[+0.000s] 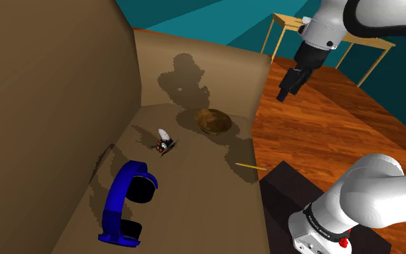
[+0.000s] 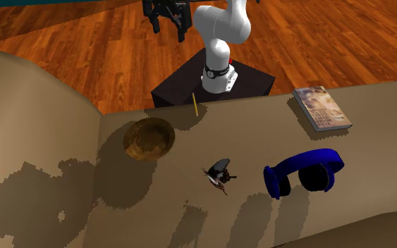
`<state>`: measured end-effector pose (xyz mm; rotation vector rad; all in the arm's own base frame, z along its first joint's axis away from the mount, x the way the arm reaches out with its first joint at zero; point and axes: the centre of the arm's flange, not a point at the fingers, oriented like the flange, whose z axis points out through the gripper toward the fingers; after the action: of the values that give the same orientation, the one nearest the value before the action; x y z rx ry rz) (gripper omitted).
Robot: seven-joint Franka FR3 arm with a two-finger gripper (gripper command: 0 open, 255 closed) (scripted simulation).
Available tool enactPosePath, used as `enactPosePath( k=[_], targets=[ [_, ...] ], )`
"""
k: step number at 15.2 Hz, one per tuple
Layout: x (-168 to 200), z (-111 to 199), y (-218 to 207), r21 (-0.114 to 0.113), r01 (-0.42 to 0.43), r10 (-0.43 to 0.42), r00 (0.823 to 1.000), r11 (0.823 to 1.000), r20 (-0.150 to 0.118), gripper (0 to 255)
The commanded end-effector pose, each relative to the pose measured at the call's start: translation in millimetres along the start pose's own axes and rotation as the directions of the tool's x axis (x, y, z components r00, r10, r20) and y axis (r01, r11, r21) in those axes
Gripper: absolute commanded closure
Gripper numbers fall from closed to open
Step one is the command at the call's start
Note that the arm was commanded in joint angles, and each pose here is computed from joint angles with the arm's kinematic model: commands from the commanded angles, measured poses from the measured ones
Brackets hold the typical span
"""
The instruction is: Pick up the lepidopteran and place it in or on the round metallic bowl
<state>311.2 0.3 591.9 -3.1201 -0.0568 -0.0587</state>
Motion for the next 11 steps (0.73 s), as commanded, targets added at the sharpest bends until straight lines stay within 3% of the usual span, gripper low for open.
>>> enactPosePath(
  k=[1, 3, 6, 8, 11],
  targets=[
    [0, 0, 0, 0.0, 0.0, 0.0, 1.0, 1.0, 0.0, 0],
    [-4, 17, -16, 0.027, -0.082, 0.082, 0.997, 0.996, -0.007, 0],
    [-7, 42, -41, 0.069, -0.203, 0.205, 0.979, 0.977, -0.014, 0],
    [-7, 58, -59, 0.096, -0.282, 0.285, 0.959, 0.955, -0.016, 0],
    [-4, 81, -85, 0.138, -0.395, 0.401, 0.916, 0.908, -0.014, 0]
  ],
)
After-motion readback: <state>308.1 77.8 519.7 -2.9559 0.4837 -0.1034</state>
